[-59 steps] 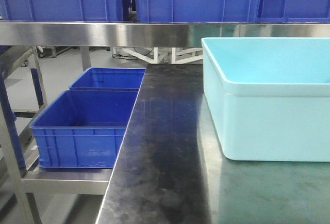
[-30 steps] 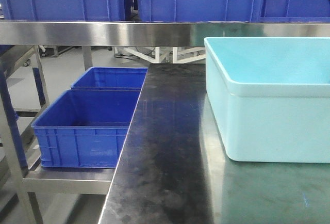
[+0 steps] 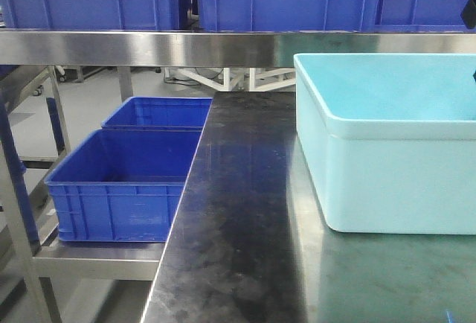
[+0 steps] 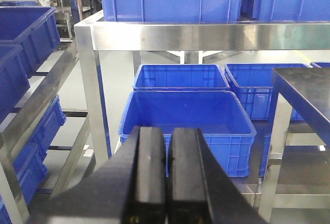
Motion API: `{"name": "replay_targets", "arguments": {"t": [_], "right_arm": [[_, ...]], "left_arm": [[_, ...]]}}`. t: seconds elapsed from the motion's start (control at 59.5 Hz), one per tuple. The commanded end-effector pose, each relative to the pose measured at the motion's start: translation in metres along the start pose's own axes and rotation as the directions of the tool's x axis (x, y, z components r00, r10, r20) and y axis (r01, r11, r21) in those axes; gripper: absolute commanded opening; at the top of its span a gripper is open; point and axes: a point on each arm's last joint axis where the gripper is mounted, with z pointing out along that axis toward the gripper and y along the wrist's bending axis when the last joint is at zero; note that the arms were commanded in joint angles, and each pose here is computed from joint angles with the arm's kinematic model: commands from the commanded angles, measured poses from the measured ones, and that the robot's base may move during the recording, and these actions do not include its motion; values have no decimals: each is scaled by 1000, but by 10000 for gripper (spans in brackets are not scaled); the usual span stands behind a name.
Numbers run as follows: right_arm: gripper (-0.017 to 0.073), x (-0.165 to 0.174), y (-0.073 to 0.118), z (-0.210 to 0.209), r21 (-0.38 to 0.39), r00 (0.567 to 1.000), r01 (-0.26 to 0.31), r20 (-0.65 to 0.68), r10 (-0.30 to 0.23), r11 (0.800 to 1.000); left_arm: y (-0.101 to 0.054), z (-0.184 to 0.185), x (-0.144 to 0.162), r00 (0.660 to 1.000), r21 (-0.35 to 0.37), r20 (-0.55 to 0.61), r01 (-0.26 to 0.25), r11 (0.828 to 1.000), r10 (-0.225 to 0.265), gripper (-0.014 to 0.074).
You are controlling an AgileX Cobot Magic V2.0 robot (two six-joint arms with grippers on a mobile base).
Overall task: Pick red cube and place on left shelf
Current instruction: 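Lower the open right gripper around the red cube, then close the right gripper on the red cube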
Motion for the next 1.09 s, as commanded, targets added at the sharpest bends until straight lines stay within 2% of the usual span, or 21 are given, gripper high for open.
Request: {"name": "replay_targets", "arguments": {"t": [0.0, 0.084, 0.269, 1.076], "right_arm": [[457, -18, 2, -17, -13, 991, 7, 135, -5, 1000], [468, -18, 2, -17, -14, 990, 7, 139, -5, 1000], [634, -13, 2, -16, -8, 997, 7, 81, -6, 1000], [616, -2, 1, 35, 7, 996, 7, -84, -6, 1000]], "left_arm": [[0, 0, -1, 997, 6, 80, 4, 1000, -4, 101], [0, 0, -1, 997, 6, 80, 4, 1000, -4, 101], [0, 0, -1, 997, 7, 80, 10, 1000, -10, 101], [0, 0, -1, 997, 6, 80, 4, 1000, -4, 101]]}}
